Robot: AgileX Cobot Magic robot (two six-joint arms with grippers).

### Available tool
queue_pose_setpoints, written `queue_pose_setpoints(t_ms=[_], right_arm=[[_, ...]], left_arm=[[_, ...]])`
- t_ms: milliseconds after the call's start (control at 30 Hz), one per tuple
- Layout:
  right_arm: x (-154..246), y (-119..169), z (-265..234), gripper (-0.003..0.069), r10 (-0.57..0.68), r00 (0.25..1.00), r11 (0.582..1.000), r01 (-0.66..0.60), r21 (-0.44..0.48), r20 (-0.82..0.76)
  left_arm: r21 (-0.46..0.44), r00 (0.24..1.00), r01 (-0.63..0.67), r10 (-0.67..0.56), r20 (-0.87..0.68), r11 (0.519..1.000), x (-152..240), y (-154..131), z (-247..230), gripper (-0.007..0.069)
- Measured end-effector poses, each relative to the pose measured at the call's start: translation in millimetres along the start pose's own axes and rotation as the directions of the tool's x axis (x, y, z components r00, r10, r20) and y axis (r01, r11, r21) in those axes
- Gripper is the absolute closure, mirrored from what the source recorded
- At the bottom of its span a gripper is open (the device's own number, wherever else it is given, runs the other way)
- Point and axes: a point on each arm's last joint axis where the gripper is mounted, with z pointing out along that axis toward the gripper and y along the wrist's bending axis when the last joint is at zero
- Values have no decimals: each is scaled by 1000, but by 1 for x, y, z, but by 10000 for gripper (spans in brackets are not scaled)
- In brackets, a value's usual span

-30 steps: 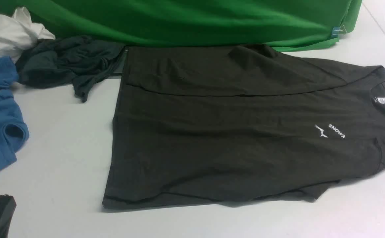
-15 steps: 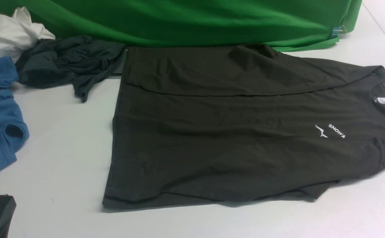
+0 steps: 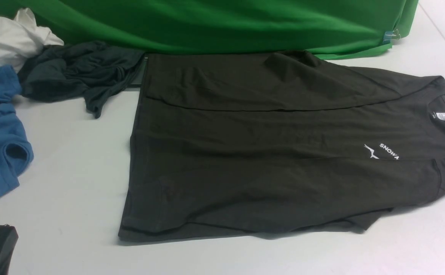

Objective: Fold a long-sleeved shirt on a white desktop.
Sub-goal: 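Grasp the left edge of the dark T-shirt lying flat on the table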

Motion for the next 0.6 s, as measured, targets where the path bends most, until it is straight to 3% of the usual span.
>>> queue_pose_setpoints(t_ms=[200, 367, 467, 600], right_arm=[[-2, 0, 0, 418, 0, 1000, 1000, 0, -1, 23], [-15, 1, -1, 418, 2, 986, 1000, 0, -8, 166], [-27, 1, -4, 418, 65, 955, 998, -59, -32, 290], [-37, 2, -8, 418, 188, 898, 982, -164, -94, 399]], left_arm=[[-2, 999, -27, 27, 24, 1000, -2, 0, 0, 587], [-16, 987, -25, 27, 157, 1000, -14, 1, -1, 587], [-31, 955, -21, 29, 295, 999, -27, 2, -4, 587], [-38, 932, -22, 34, 362, 999, -33, 3, -6, 587]])
